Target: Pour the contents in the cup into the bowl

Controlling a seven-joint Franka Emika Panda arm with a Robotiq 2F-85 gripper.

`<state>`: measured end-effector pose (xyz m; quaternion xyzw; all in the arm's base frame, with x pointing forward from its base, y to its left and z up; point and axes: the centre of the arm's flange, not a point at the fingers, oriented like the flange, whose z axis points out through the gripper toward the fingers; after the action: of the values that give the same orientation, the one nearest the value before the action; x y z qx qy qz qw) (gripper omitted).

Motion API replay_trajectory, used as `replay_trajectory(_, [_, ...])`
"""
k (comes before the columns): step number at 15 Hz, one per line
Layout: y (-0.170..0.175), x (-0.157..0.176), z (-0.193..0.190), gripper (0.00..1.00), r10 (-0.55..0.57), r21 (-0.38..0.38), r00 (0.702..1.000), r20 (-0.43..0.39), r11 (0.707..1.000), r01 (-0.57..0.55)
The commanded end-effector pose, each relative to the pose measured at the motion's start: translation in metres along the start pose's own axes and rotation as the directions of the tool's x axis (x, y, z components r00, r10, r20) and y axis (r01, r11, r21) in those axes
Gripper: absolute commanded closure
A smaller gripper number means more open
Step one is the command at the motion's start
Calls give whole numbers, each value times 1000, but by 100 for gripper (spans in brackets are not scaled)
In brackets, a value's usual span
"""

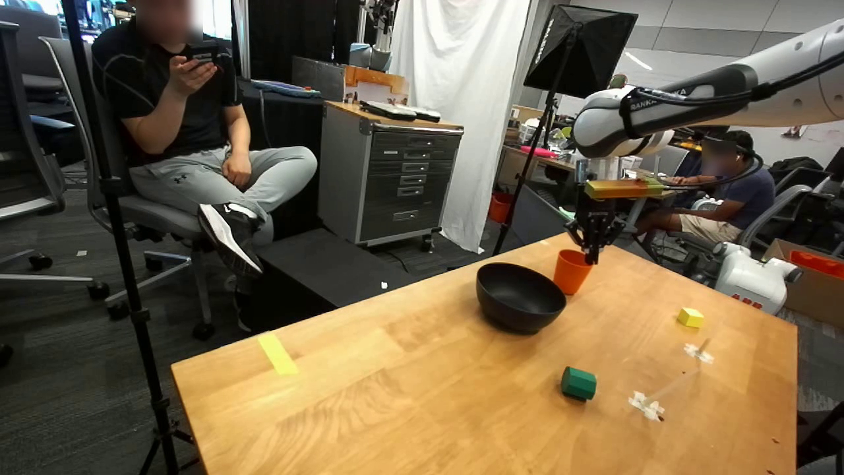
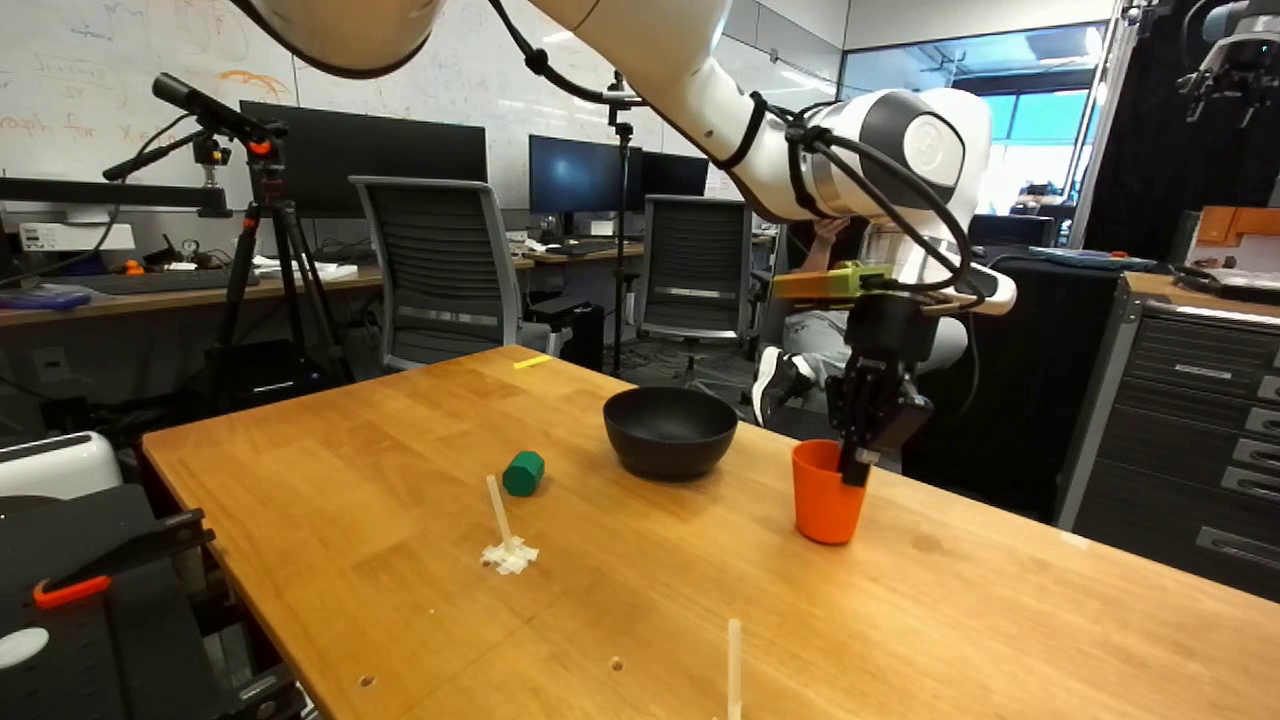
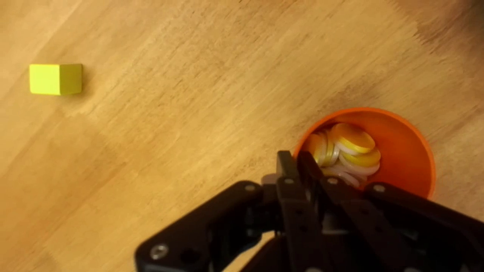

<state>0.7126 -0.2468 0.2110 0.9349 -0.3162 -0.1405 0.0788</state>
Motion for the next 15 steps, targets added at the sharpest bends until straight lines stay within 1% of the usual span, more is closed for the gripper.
replay_trajectory(1, [1, -7, 7, 93, 0, -42, 1000, 11, 999, 0])
replay_trajectory(3, [1, -9, 5, 92, 7, -36, 1000, -1, 999, -7])
replay_trajectory(5, [1, -10, 3, 95, 2, -33, 1000, -8, 999, -3])
replay_trajectory(8, [0, -7, 4, 90, 6, -36, 1000, -7, 999, -6])
replay_trajectory(10, [2, -4, 6, 80, 3, -42, 1000, -5, 999, -3])
replay_trajectory(11, [3, -3, 8, 81, 3, -50, 1000, -2, 999, -3])
replay_trajectory(12, [4, -3, 10, 74, 3, -53, 1000, 2, 999, -3])
replay_trajectory(13, [4, -2, 13, 72, 3, -56, 1000, 6, 998, -3])
replay_trajectory(14, [3, -4, 15, 72, 3, -59, 1000, 10, 998, -2])
replay_trajectory(15, [1, -6, 17, 58, 3, -62, 1000, 14, 998, -2])
